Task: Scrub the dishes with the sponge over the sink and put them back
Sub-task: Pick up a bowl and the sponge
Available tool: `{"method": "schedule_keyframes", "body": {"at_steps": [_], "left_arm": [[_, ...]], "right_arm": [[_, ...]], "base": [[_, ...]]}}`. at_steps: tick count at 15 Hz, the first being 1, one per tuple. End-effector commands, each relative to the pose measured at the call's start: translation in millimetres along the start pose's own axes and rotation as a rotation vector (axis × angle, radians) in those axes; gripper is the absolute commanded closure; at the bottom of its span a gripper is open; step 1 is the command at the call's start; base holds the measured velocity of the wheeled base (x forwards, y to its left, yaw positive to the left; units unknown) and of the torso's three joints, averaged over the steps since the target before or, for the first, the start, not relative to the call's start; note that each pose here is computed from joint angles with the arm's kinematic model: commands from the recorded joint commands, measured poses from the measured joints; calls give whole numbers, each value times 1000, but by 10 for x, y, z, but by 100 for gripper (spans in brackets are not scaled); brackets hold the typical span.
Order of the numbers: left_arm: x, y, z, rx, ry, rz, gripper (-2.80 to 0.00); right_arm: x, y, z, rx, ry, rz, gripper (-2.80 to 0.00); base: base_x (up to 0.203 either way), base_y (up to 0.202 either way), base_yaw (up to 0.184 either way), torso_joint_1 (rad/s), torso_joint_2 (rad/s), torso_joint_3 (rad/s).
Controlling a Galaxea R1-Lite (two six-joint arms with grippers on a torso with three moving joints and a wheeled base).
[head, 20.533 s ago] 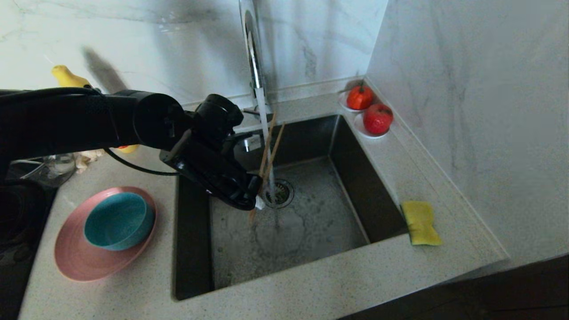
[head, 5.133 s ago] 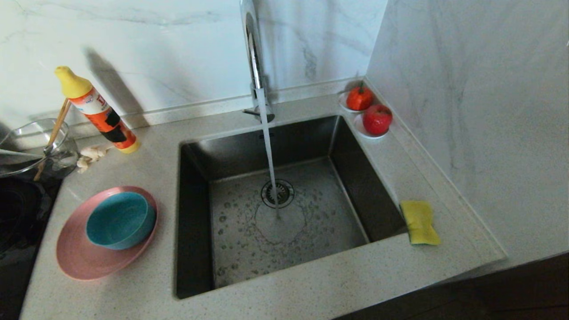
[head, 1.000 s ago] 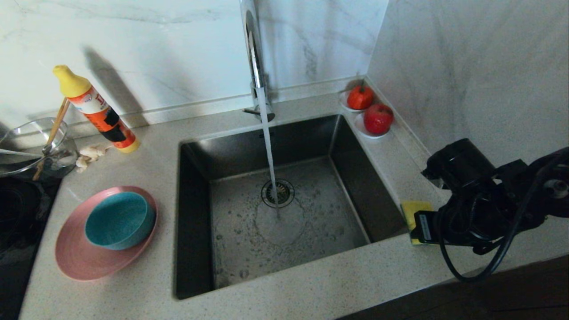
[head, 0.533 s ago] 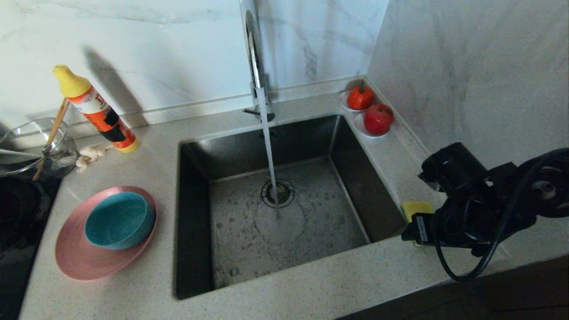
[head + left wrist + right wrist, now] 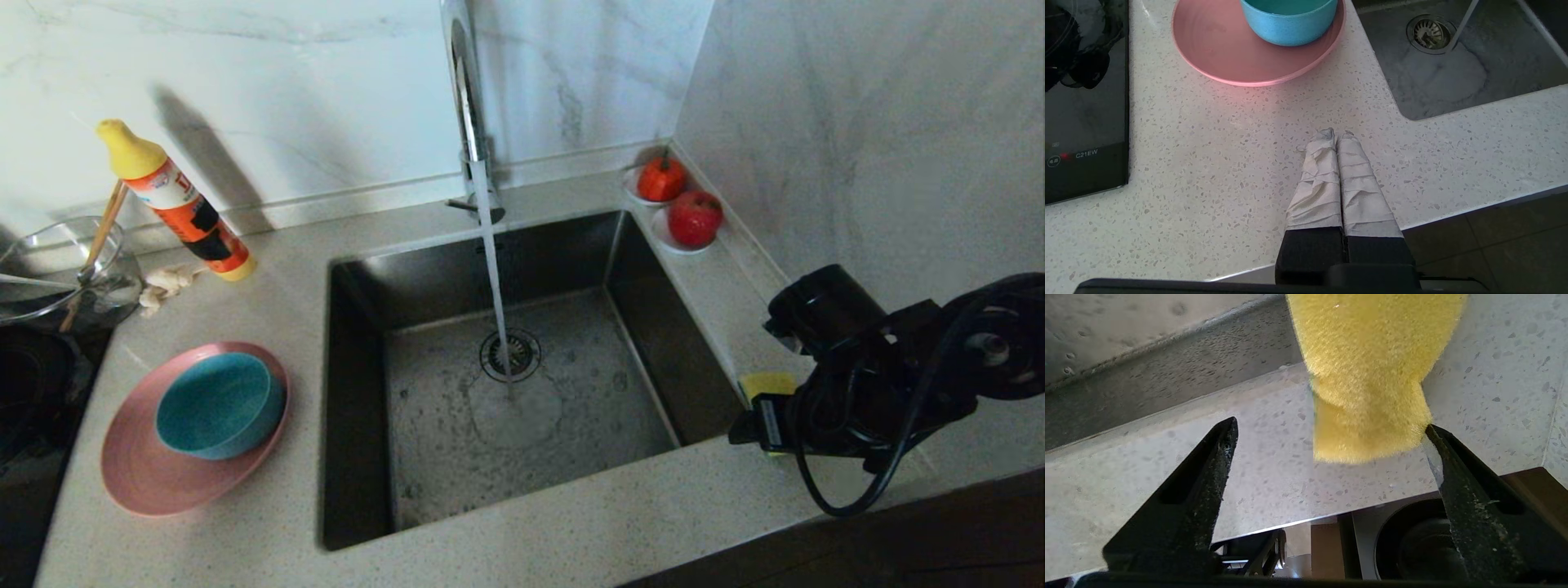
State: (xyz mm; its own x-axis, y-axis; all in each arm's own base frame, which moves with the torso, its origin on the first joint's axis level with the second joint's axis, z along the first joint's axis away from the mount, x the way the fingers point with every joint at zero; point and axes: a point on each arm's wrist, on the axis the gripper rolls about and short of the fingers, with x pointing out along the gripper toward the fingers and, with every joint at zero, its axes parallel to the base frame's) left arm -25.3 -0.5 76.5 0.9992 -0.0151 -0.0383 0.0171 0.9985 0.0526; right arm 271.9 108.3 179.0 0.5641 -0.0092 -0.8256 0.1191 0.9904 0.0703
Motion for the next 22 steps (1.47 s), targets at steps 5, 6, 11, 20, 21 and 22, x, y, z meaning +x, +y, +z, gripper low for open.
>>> {"method": "schedule_keyframes", "body": {"at_steps": [5, 6, 11, 20, 21, 22], "left_arm": [[0, 0, 0, 0, 0, 0, 0], [0, 0, 0, 0, 0, 0, 0], [0, 0, 0, 0, 0, 1, 0], [0, 0, 0, 0, 0, 0, 0], [0, 0, 0, 0, 0, 0, 0], [0, 0, 0, 0, 0, 0, 0]], "right_arm": [[-227, -72, -19, -6, -32, 19, -280], [-213, -91, -32, -20, -25, 13, -280], [-140, -183, -6, -77, 8, 49, -280], [13, -182, -86, -129, 64, 62, -280], [20, -181, -86, -128, 63, 62, -280], [34, -182, -85, -128, 66, 60, -280]], "base": [[0, 0, 0, 0, 0, 0], [0, 0, 0, 0, 0, 0], [0, 0, 0, 0, 0, 0], [0, 0, 0, 0, 0, 0], [0, 0, 0, 0, 0, 0], [0, 0, 0, 0, 0, 0]]}}
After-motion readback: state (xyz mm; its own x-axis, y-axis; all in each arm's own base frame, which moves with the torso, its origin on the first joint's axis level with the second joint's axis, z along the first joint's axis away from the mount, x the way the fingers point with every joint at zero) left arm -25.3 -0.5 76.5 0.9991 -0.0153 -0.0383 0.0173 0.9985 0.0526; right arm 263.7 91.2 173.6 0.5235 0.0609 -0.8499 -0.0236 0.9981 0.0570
